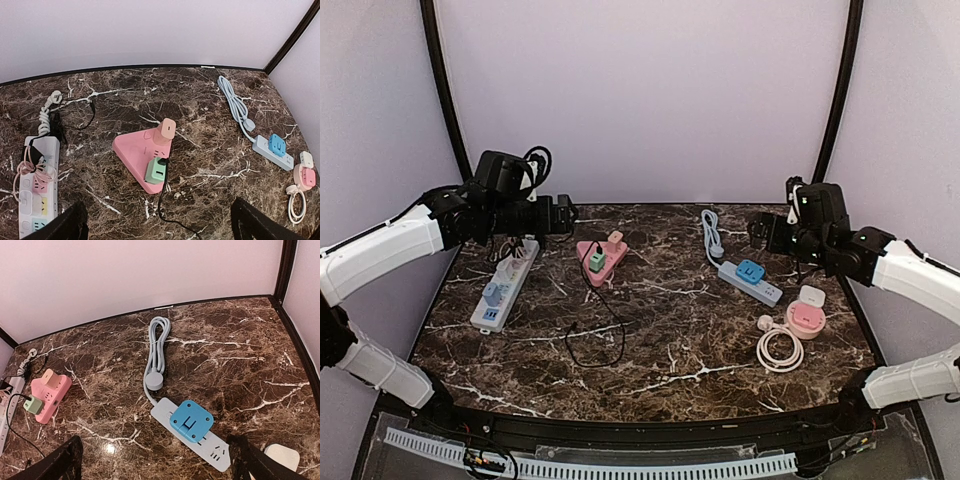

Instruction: Pull the plug off the socket

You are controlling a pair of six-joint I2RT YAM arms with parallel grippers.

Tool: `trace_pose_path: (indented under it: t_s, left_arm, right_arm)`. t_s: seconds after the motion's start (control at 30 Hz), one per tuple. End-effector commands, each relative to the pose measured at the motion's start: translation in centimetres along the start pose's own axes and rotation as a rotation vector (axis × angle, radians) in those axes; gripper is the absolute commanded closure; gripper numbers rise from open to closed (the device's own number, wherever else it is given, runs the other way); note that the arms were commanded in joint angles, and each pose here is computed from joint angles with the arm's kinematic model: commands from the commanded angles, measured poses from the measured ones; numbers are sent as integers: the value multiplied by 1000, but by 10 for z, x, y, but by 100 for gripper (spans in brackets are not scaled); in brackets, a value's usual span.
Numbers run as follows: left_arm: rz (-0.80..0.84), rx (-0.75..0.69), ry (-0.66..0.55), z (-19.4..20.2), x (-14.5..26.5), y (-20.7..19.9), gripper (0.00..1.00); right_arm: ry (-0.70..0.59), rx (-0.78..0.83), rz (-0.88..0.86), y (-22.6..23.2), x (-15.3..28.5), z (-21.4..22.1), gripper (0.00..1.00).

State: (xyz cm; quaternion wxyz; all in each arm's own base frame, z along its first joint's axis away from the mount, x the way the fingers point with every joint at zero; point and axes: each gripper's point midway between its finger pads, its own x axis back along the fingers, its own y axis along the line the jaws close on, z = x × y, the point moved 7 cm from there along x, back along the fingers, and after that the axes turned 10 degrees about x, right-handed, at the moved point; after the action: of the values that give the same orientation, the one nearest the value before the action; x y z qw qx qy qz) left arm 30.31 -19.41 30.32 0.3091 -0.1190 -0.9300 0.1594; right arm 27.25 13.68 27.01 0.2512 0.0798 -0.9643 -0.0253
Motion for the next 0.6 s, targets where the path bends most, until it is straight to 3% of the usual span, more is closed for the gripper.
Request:
trace_pose_path:
  t_s: [0.0, 0.27, 0.57]
  left_arm:
    - [-5, 6, -1, 0, 4, 2, 1]
    - [23, 26, 6, -1, 5, -2, 1]
    - [49, 34, 27, 3, 8, -2, 1]
  right_arm:
    - [-25, 10, -49, 6, 0, -6, 1]
    - [19, 14, -85, 2, -12, -7, 1]
    - [112, -114, -128, -34, -45, 3, 1]
